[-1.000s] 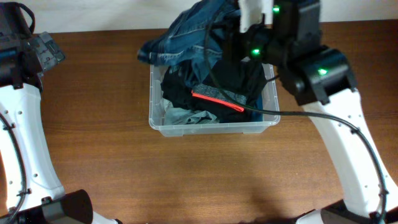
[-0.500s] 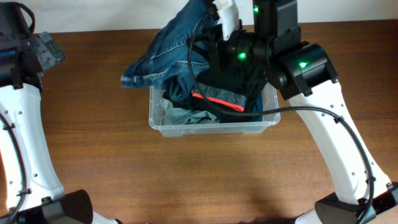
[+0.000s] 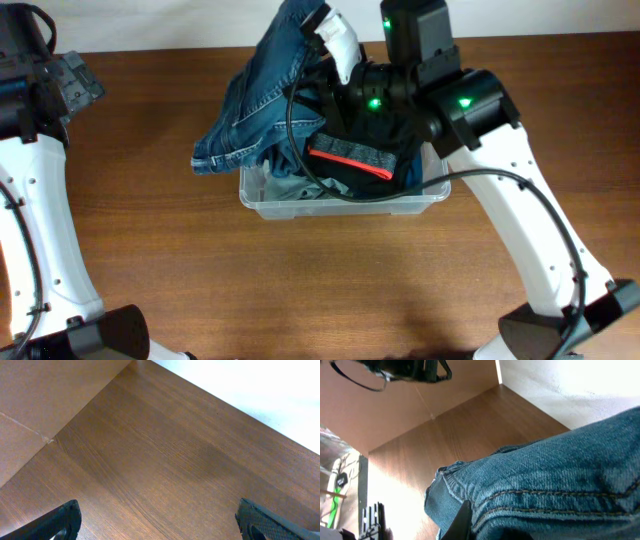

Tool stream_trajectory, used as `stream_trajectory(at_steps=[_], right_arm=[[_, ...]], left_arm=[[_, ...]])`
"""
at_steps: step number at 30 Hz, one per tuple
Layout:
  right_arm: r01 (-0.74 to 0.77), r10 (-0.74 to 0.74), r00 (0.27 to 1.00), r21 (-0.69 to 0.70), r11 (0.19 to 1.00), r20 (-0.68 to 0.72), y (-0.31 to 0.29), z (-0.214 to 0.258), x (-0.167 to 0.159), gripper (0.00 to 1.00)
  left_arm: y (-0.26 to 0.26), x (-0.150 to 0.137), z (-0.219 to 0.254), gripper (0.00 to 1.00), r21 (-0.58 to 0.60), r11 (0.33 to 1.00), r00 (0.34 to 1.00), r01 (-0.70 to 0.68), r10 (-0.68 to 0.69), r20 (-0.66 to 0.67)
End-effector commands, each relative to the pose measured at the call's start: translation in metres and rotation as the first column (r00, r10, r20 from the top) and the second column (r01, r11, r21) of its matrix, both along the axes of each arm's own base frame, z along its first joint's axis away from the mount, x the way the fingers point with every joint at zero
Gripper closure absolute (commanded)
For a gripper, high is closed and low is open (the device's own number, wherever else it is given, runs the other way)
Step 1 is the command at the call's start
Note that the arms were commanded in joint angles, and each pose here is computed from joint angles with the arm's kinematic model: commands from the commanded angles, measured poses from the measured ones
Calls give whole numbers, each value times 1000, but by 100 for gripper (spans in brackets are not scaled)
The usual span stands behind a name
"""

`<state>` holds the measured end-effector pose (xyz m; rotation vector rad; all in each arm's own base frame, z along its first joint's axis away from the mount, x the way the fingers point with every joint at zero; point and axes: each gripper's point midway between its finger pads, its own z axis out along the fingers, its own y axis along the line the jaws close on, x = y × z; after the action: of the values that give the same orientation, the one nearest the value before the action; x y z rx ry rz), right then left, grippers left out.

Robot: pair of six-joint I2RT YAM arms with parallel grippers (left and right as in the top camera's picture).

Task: Pack container
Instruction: 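Lower the blue jeans into the container over the black clothes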

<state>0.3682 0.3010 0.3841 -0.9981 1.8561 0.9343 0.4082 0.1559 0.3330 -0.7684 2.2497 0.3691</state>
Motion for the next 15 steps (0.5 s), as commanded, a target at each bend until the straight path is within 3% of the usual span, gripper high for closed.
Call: stream_trajectory(at_steps=[1,7,15], right_arm=[[-125,120,988,46,991,102,13,20,-7,96],[-159,156,986,52,986,57,24,-1,3,96],[-242,235,968,91,966,89,29,7,-7,96]], left_arm=[[1,-3,6,1,1,1000,1000,-11,11,19],[1,-3,6,0,1,1000,1000,-11,11,19],[1,-3,6,1,1,1000,1000,-11,11,19]])
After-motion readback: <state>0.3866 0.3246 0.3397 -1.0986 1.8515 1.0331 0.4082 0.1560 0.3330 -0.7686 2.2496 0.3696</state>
